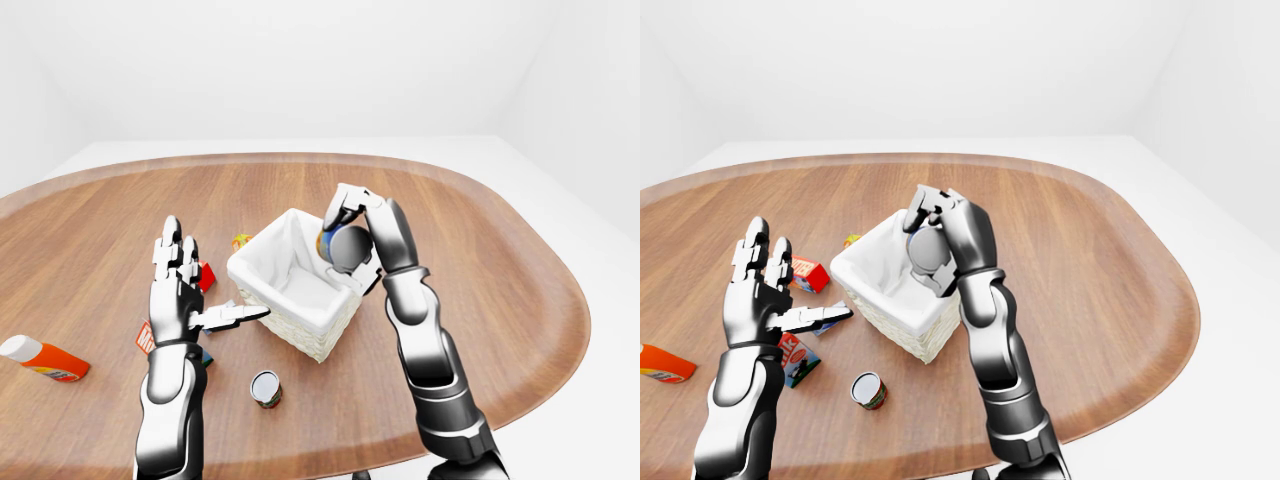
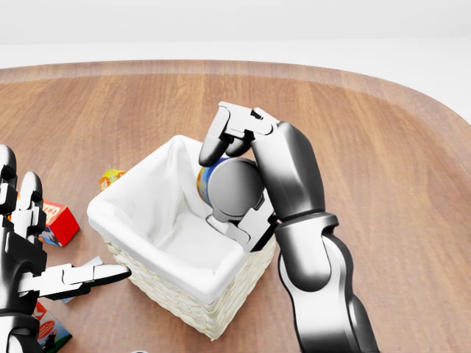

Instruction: Pick up the alphabet soup, and put it in the basket.

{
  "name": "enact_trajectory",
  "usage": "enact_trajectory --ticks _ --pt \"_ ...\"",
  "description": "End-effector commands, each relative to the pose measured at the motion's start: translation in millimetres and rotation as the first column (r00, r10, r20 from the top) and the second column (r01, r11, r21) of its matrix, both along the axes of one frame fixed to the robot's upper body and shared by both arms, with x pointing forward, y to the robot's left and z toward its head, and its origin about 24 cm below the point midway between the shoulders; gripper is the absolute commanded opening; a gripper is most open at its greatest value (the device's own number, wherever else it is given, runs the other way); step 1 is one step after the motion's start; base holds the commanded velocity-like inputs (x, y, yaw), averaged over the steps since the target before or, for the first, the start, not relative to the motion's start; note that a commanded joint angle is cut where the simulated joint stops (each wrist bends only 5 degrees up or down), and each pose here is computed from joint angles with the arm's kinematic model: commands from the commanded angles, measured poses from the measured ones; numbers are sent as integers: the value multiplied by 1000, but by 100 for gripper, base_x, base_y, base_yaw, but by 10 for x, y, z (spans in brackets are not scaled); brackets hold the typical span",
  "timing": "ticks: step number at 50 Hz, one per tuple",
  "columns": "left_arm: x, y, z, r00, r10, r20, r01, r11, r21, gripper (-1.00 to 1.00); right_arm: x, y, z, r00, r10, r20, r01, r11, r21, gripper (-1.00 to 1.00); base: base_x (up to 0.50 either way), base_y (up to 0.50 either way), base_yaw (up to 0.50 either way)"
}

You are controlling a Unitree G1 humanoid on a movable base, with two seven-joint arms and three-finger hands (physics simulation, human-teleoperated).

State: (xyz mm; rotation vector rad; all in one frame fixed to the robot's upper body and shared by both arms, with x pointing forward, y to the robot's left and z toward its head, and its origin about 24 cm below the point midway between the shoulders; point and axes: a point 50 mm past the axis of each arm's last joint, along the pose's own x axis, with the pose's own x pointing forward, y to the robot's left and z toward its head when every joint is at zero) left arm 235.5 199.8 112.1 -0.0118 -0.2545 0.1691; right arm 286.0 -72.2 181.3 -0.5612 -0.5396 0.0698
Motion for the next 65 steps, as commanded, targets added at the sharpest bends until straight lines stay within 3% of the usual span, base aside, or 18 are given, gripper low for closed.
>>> enact_trajectory --ticks 1,10,46,65 --pt "-8 -1 15 1000 0 7 0 1000 1 100 190 70 -58 999 -5 -45 6 1000 24 -100 0 0 0" --pt "3 2 -3 1000 -2 -1 2 1000 -2 100 285 173 -205 995 -13 -104 10 1000 -30 -100 0 0 0" --pt "-4 4 23 1000 -2 11 2 1000 -3 100 466 576 -271 987 19 -161 -60 965 -254 -100 0 0 0" --pt "4 4 5 1000 -3 3 3 1000 -4 100 733 603 -428 967 -39 -251 -46 946 -322 -100 0 0 0"
